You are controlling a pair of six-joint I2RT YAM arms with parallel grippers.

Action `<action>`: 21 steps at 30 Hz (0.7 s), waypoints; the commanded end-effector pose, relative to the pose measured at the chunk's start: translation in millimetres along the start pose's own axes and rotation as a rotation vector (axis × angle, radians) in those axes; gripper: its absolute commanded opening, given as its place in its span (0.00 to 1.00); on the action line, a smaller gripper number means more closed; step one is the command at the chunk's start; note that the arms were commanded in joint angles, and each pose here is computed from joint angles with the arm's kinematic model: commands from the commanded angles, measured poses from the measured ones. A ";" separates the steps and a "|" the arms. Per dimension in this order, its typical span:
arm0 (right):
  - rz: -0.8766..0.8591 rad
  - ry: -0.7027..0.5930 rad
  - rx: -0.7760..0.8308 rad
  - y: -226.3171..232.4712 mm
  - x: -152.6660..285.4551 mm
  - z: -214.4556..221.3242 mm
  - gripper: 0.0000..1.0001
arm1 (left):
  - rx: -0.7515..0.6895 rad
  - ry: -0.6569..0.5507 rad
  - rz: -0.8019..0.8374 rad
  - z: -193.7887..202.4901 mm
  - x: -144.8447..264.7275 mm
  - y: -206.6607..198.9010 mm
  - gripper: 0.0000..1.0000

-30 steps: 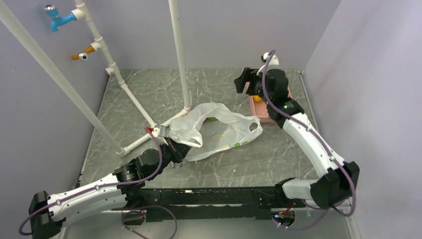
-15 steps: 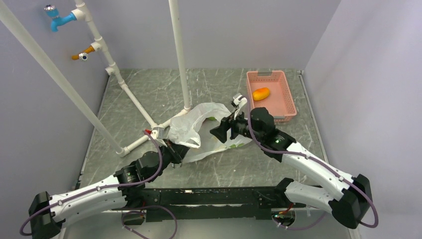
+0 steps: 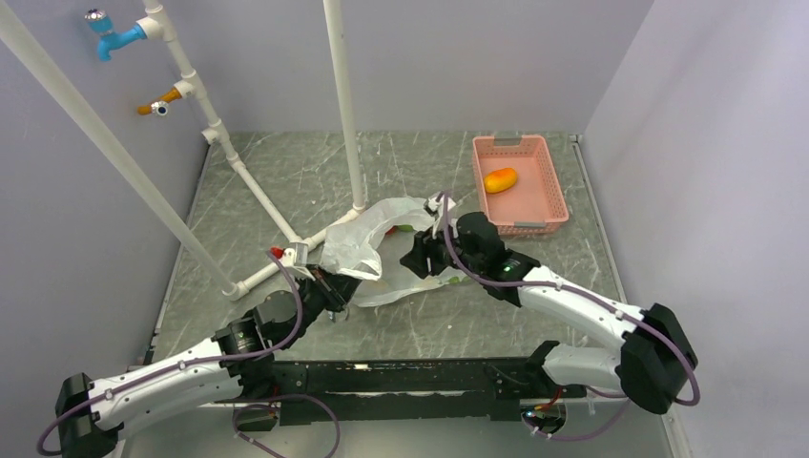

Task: Take the fake fruits out of the plastic bag

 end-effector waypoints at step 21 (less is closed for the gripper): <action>0.457 -0.205 -0.190 -92.8 -114.3 -20.3 0.73 | 0.012 0.059 0.198 -11.6 -4.9 -63.2 0.00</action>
Point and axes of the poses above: each gripper's point midway between its finger pads, its own x axis back along the fingers, its own y axis along the line the jaws close on, z = x × y, the point moved 1 cm from there along x, back along the fingers, and after that the axes turned 2 degrees about -x, right-handed, at the moved point
